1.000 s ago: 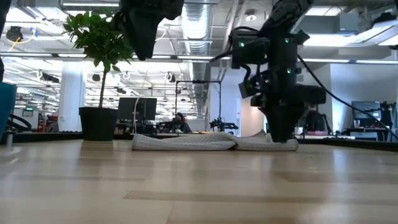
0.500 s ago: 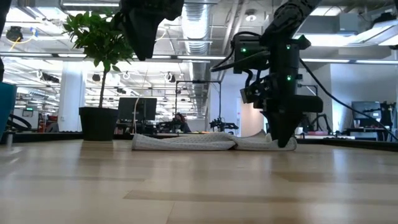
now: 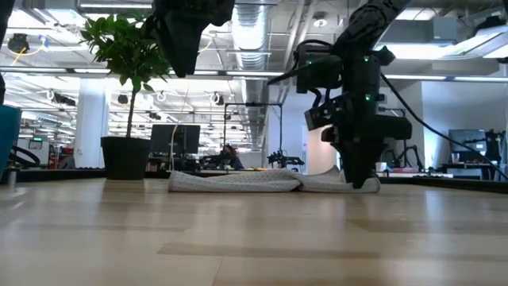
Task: Fold microfiber towels
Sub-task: Fold the gray microfiber towel
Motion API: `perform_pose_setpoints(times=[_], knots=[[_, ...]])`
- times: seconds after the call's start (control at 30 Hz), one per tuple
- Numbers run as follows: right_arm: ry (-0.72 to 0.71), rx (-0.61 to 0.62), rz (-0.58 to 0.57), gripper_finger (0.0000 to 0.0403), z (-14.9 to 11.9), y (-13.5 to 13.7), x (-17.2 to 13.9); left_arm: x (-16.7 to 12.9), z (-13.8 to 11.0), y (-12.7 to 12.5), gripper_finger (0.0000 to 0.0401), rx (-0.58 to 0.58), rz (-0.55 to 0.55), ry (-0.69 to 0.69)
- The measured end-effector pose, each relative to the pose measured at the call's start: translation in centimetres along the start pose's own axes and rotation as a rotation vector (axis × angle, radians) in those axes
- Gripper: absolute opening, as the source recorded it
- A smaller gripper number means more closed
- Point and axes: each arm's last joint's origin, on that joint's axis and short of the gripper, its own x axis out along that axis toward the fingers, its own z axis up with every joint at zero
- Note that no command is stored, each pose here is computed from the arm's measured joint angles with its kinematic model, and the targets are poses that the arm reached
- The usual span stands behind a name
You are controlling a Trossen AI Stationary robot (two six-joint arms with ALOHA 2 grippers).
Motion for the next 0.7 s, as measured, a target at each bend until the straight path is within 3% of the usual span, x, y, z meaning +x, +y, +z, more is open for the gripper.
perform_pose_setpoints(times=[0.4, 0.57, 0.7], knots=[[0.062, 0.009, -0.002, 0.0099, 0.3, -0.1, 1.9, 0.0, -0.1, -0.1, 0.0131, 0.006, -0.017, 0.019], [0.037, -0.016, -0.112, 0.0022, 1.1, -0.4, 0.3, 0.0, -0.1, -0.1, 0.0131, 0.007, -0.017, 0.02], [-0.066, -0.076, -0.18, 0.0014, 3.2, -1.5, -2.5, 0.0, -0.1, -0.1, 0.0131, 0.007, -0.021, 0.024]])
